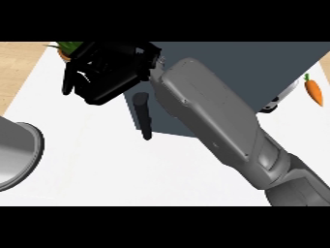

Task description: Pick up the wine, place it into the cabinet and close the cabinet

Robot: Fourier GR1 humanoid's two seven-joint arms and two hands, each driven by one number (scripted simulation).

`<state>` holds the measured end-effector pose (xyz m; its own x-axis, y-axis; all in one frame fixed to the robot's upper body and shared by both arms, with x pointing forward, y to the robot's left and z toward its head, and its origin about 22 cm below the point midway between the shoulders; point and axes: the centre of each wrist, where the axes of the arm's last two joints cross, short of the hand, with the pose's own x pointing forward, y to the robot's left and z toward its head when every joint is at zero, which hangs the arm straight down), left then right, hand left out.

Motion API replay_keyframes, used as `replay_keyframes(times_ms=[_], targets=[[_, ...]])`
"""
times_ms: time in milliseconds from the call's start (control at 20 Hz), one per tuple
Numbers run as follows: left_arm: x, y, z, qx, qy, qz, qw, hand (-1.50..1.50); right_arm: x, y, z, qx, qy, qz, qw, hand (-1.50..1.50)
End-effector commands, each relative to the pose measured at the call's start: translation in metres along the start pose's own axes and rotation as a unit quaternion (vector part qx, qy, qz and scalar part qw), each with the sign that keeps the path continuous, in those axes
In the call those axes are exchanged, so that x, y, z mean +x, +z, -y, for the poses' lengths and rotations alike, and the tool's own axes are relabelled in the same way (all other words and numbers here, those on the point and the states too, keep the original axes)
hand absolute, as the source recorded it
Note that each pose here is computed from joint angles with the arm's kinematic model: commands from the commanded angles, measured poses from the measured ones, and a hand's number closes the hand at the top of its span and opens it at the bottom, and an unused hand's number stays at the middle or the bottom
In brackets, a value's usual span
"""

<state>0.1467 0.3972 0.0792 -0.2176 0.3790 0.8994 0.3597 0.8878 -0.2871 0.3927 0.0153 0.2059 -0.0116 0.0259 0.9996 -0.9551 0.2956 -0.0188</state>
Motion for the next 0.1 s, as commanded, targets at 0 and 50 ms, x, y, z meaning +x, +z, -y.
replay_keyframes(times_ms=[0, 50], targets=[[0.011, 0.006, -0.020, 0.044, -0.044, 0.016, 0.9979, -1.50, 0.007, 0.071, 0.070, -0.173, -0.011, 0.019, 0.985, 1.50], [0.010, 0.005, -0.020, 0.042, -0.044, 0.018, 0.9980, -1.50, -0.007, 0.067, 0.067, -0.174, -0.014, 0.012, 0.985, 1.50]])
